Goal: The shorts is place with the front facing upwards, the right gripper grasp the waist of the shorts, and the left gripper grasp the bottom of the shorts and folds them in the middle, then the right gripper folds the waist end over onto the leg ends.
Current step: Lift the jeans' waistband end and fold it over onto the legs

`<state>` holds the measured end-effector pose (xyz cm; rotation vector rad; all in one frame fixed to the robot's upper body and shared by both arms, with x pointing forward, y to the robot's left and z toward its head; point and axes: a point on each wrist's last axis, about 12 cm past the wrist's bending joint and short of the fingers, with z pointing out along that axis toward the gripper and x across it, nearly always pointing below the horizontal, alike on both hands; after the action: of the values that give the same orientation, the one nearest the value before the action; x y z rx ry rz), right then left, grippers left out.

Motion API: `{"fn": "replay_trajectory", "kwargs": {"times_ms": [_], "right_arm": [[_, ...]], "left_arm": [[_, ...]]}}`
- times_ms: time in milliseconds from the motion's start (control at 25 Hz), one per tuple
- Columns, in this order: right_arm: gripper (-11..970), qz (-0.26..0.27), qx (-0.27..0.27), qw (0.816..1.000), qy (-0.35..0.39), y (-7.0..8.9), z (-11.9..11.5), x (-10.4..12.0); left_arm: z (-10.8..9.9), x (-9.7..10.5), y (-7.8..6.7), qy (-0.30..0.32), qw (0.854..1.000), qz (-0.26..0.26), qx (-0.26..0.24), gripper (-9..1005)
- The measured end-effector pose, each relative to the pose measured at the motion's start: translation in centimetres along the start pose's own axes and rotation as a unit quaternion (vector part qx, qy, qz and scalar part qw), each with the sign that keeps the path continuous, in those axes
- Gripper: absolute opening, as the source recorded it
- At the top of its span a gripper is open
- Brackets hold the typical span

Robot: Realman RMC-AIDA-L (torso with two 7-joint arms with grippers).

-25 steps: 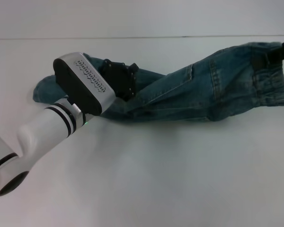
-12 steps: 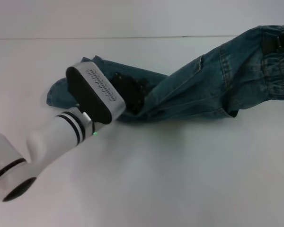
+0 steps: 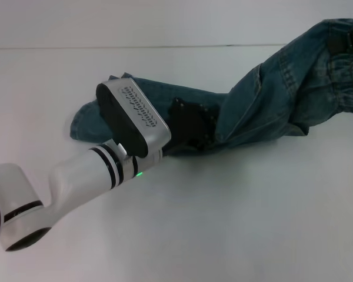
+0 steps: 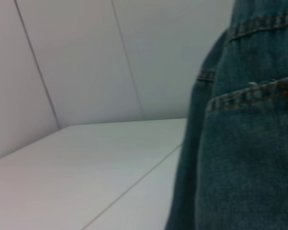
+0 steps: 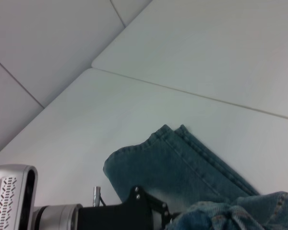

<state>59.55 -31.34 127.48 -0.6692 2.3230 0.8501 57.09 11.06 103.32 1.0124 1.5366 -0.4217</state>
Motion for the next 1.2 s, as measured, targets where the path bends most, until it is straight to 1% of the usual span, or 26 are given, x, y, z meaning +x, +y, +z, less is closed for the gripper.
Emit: {"fn": "replay_trajectory", "kwargs": {"times_ms": [240, 400, 560, 720, 1040, 1200], "right_arm": [[121, -0.012, -0.004, 1.0, -0.002, 0.4, -0.1, -0.4], [121, -0.023, -0.007, 1.0, -0.003, 0.9, -0.2, -0.6], [121, -0.029, -0.012, 0.999, -0.006, 1.1, -0.2, -0.8], [122, -0.037, -0.014, 0.999, -0.001, 1.3, 0.1, -1.0], [122, -0.045, -0.015, 0.999, -0.002, 1.4, 0.5, -1.3], [122, -0.048, -0.015, 0.999, -0.002, 1.4, 0.6, -1.3]], "left_arm": [[0.2, -0.1, -1.1, 0.005, 0.999, -0.008, 0.042, 1], [0.0, 0.1, -1.9, 0.009, 0.998, -0.002, 0.069, 1], [0.0, 0.1, -2.3, 0.011, 0.996, -0.014, 0.087, 0], [-0.2, -0.1, -3.1, 0.002, 0.993, -0.029, 0.112, 0], [-0.4, -0.4, -4.6, -0.007, 0.987, -0.042, 0.157, 0], [-0.4, -0.5, -5.1, -0.008, 0.984, -0.047, 0.172, 1]]}}
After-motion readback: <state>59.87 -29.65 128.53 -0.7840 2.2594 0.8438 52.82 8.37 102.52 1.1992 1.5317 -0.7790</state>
